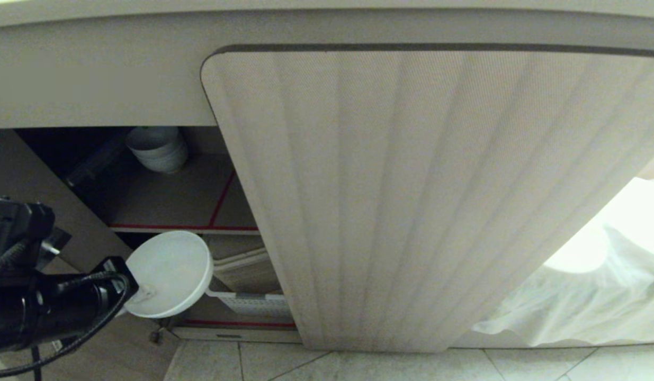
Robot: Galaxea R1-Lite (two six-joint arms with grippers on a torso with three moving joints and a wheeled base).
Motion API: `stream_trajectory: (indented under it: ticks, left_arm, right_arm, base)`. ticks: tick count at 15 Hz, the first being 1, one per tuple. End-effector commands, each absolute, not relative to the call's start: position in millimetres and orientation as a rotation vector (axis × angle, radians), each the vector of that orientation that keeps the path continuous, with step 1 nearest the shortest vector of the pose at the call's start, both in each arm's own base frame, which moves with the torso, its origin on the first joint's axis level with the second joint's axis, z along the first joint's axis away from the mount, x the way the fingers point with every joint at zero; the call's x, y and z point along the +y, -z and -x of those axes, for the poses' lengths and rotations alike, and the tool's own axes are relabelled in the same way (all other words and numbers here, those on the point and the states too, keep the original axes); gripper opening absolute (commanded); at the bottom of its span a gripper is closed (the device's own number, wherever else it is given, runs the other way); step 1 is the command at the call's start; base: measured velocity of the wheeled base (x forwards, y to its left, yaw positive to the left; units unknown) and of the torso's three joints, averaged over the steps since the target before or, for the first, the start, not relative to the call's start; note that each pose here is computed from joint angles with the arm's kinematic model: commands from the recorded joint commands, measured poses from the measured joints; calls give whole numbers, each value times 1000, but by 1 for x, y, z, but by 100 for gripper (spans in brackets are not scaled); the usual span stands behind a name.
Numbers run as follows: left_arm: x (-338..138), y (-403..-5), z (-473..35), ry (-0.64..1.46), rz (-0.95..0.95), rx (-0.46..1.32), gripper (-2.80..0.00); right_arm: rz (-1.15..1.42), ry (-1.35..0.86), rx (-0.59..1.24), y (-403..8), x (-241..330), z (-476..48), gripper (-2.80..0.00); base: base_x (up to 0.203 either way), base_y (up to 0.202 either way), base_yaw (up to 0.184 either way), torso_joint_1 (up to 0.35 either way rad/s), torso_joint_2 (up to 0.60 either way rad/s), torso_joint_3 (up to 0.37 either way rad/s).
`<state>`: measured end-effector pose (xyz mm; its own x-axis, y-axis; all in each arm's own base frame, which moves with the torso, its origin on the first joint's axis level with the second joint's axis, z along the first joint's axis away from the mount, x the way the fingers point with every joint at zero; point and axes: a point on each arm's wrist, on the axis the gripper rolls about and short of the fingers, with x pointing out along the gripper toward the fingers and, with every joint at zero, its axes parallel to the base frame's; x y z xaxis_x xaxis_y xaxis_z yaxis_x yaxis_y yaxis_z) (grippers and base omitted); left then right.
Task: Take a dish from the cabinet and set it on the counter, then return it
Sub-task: Put it back into the cabinet
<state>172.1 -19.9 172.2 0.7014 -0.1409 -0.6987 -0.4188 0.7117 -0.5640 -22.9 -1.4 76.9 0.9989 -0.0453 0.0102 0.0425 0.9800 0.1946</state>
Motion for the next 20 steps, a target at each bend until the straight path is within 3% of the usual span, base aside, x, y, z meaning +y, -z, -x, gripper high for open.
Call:
stream_trajectory:
  ticks: [1,20]
  left_arm:
    - [-19,-164,-181,-213,796,831,-280]
    - [-26,-151,-260,-290,1037,720,-280]
  right_arm:
    - [-197,45,-15,-77,-1,23,-280]
    - [-197,45,-15,-77,-1,23,-280]
  base:
    - [0,0,0,0,0,0]
    - [0,0,0,0,0,0]
